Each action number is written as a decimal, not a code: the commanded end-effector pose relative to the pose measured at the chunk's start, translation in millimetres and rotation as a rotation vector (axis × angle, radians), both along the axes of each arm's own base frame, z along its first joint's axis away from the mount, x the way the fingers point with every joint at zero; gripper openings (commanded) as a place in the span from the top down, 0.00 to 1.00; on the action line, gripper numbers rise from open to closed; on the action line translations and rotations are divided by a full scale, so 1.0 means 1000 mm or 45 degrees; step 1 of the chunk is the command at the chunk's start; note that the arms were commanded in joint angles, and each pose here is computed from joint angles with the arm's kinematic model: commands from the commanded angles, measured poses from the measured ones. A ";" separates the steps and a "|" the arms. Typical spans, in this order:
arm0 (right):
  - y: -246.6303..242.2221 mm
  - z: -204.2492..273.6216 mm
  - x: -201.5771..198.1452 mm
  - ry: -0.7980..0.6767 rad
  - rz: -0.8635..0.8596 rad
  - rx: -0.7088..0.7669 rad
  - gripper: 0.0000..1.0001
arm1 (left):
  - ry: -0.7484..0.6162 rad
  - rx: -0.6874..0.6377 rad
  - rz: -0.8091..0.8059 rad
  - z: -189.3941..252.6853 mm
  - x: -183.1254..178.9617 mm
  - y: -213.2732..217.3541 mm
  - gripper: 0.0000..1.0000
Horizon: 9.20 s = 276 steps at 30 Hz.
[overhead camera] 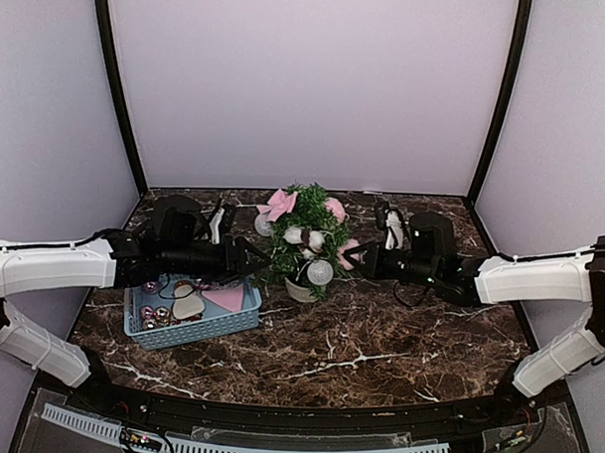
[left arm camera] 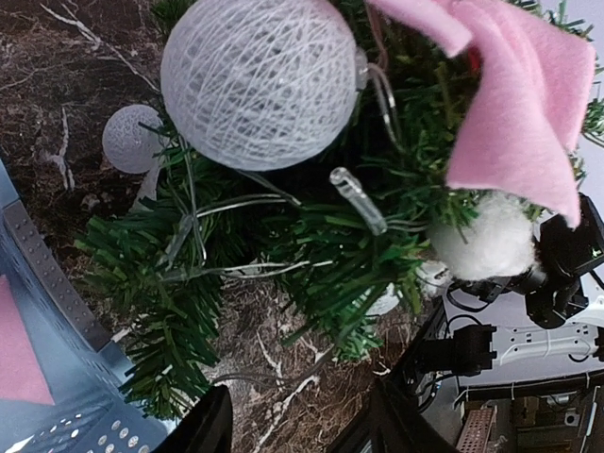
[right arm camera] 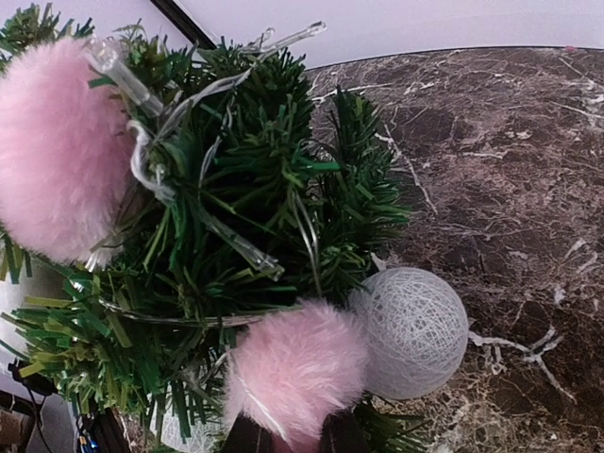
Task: Decorate the small christmas tree
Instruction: Place the ornament ball in the gap of branches, then turn around the Christmas tree at the center of the board, then pick up the ornament hat from the bin, then pass from the left arm to the right
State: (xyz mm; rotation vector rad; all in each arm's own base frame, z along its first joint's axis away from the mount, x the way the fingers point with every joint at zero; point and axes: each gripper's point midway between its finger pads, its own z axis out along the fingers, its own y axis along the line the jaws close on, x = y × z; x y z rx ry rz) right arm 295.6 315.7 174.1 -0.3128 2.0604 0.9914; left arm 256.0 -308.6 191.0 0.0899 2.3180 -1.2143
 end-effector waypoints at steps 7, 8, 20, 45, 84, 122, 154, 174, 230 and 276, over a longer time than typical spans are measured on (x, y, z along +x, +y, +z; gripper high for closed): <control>0.025 0.029 0.005 -0.086 0.116 0.143 1.00 | -0.008 -0.068 -0.080 0.000 0.007 -0.020 0.45; 0.026 0.029 0.005 -0.086 0.120 0.146 1.00 | -0.001 -0.066 -0.085 -0.003 0.007 -0.022 0.45; 0.034 0.001 0.012 -0.033 0.129 0.116 1.00 | 0.018 -0.094 -0.125 -0.011 0.010 -0.037 0.82; 0.016 0.011 0.001 -0.044 0.091 0.089 0.65 | -0.003 -0.052 -0.081 -0.004 0.004 -0.027 0.84; -0.011 0.062 0.036 -0.195 -0.027 0.040 0.40 | -0.103 -0.078 0.090 0.043 0.039 0.016 0.63; 0.039 0.052 -0.044 -0.099 0.364 0.077 0.83 | -0.185 -0.121 -0.074 0.024 0.111 -0.018 0.79; -0.019 0.070 -0.027 -0.156 -0.113 0.057 0.27 | -0.096 0.263 0.383 -0.012 0.060 0.123 0.28; -0.043 0.088 -0.025 -0.210 -0.240 0.109 0.13 | 0.247 0.291 0.419 -0.128 0.018 0.138 0.67; -0.022 0.176 -0.054 -0.409 0.087 0.093 0.12 | -0.380 0.122 0.065 0.047 0.002 0.126 1.00; 0.083 0.154 -0.191 -0.283 1.006 -0.013 1.00 | -0.631 -0.218 -0.451 0.184 -0.095 -0.019 0.29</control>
